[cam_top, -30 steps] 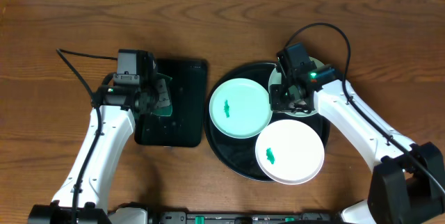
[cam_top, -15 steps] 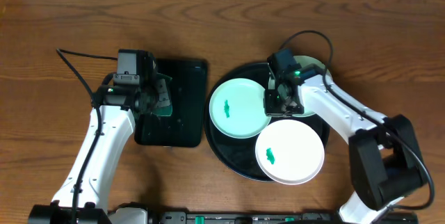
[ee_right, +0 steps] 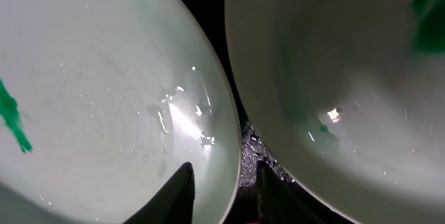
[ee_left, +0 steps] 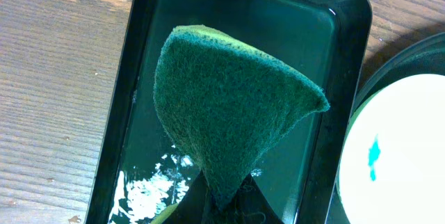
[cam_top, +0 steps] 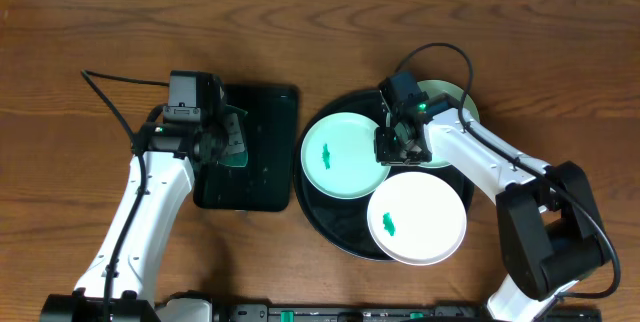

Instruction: Clean dirty plates on tray and stack at the side

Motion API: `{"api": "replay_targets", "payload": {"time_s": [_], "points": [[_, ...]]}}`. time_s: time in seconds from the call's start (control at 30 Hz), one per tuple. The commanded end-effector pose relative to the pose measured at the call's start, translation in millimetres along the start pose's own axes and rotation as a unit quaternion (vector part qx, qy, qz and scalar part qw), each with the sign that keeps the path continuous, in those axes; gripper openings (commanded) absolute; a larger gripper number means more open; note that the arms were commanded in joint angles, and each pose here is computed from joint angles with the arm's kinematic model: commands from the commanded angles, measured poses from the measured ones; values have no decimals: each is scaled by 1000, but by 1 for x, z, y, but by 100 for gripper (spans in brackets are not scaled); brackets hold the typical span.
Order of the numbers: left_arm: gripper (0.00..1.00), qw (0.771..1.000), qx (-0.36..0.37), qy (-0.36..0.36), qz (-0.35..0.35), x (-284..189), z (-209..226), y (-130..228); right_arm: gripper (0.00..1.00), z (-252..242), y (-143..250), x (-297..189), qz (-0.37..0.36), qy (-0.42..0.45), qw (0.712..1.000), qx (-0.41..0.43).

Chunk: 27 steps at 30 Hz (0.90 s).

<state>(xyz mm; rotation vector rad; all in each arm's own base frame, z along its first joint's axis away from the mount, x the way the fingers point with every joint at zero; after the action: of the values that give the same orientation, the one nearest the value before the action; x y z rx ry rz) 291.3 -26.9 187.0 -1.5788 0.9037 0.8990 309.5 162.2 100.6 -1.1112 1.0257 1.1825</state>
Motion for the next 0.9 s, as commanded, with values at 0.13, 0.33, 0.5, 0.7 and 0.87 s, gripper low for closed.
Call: {"api": "replay_targets", "payload": {"time_s": [0.13,0.33,0.5,0.7,0.87], "points": [[7,1000,3,-2,-7,-2,0,0,24,1,-1,2,-12,11,1000,9],[7,1000,3,-2,-7,-2,0,0,19,1,-1,2,-13,12,1000,9],[7,1000,3,-2,-7,-2,0,0,19,0,-2,2,-17,18,1000,10],[7,1000,3,-2,-7,-2,0,0,18,3,1,3,-16,17,1000,5],[7,1000,3,-2,-7,-2,0,0,17,8,5,7,-17,15,1000,-4]]}}
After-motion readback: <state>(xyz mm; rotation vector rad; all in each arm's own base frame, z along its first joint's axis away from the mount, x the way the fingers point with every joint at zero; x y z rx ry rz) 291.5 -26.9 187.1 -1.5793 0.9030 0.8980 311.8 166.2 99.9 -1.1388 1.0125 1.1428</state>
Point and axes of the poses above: each gripper's point midway between its finger pads, its own x axis out along the fingers, its own z axis along the line the jaws close on, y = z × x, the point moved 8 cm from there along -x, back along the fingers, and after that the axes turned 3 degrees about x, right-handed, at the moved point
